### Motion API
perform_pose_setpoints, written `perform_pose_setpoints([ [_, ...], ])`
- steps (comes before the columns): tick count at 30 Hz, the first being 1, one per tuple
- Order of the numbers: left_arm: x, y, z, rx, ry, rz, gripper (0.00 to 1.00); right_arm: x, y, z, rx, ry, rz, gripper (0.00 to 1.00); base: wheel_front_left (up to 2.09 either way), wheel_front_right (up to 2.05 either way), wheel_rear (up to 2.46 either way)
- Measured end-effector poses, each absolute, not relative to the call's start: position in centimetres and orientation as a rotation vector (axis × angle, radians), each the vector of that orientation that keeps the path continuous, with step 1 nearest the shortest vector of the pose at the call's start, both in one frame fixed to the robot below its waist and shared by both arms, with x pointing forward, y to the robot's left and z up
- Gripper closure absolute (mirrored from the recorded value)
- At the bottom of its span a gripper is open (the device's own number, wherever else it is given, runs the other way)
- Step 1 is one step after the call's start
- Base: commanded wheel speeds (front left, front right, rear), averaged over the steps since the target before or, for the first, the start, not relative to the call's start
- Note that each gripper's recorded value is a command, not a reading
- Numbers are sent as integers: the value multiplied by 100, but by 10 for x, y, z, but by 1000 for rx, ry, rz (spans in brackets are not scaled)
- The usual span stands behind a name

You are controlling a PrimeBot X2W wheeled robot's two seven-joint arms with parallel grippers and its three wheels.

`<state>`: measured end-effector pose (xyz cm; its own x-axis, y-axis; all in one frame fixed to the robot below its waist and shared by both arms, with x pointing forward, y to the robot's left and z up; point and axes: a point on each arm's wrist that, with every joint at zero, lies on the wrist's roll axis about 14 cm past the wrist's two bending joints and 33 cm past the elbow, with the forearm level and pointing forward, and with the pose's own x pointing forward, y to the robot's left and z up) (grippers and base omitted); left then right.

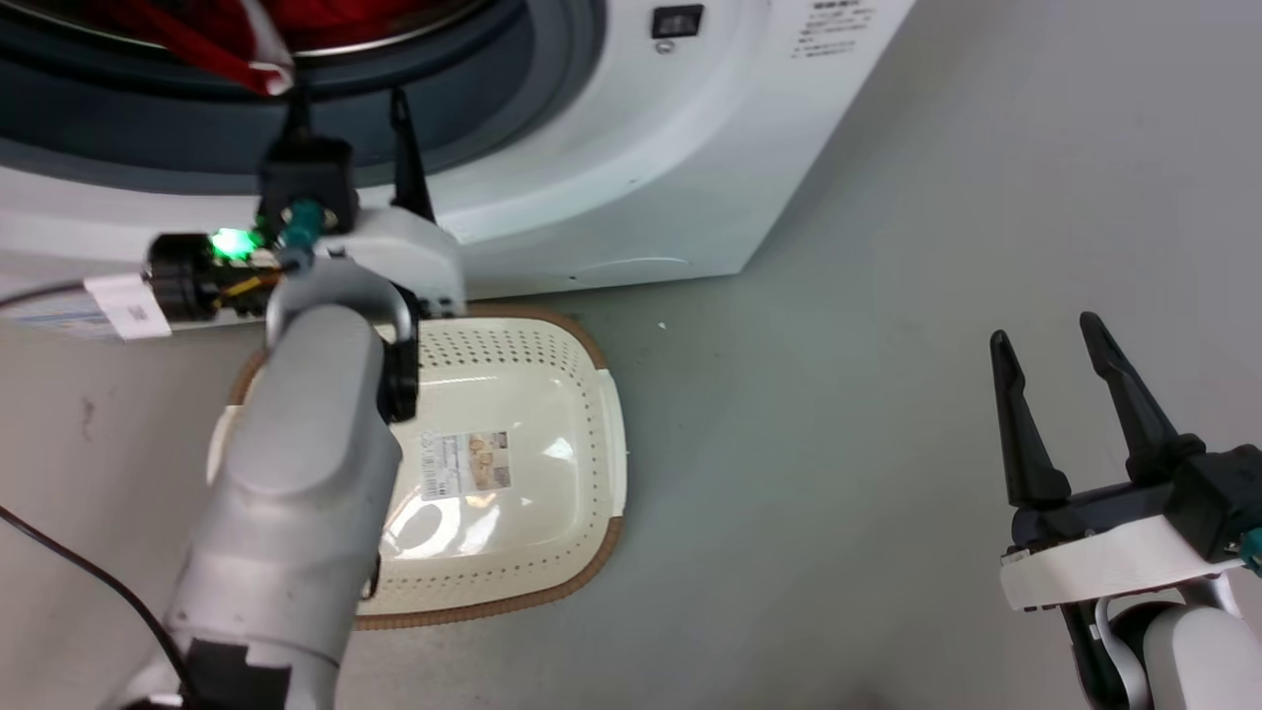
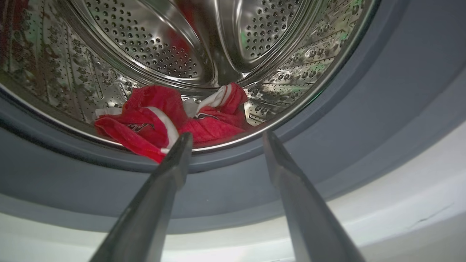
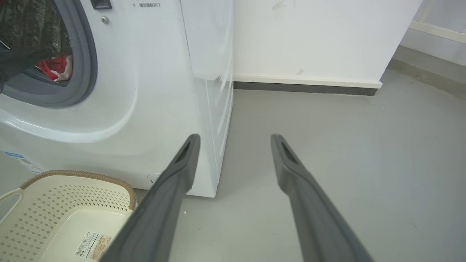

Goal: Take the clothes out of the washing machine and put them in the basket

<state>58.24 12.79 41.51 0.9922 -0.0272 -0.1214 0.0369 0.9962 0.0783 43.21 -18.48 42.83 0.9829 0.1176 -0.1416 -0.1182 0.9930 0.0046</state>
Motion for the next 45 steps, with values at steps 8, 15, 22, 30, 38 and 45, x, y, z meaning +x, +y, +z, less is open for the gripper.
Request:
perform_pose_setpoints([
  [8, 628, 130, 410, 140, 149, -51, 0, 426, -197, 411, 9, 184, 83, 0, 0, 0, 0],
  [15, 674, 138, 422, 222, 198, -52, 0, 421, -202, 399, 20, 213, 64, 0, 0, 0, 0],
  [22, 699, 142, 420, 277, 270, -49, 0, 417, -206, 390, 33, 241, 52, 0, 0, 0, 0],
  [30, 724, 155, 395, 359, 431, -51, 0, 413, -212, 370, 39, 297, 39, 0, 0, 0, 0],
  [38, 732, 167, 346, 374, 655, -21, 0, 407, -217, 347, 51, 368, 28, 0, 0, 0, 0],
  [45, 724, 161, 311, 375, 813, -8, 0, 406, -221, 340, 59, 389, 17, 0, 0, 0, 0],
])
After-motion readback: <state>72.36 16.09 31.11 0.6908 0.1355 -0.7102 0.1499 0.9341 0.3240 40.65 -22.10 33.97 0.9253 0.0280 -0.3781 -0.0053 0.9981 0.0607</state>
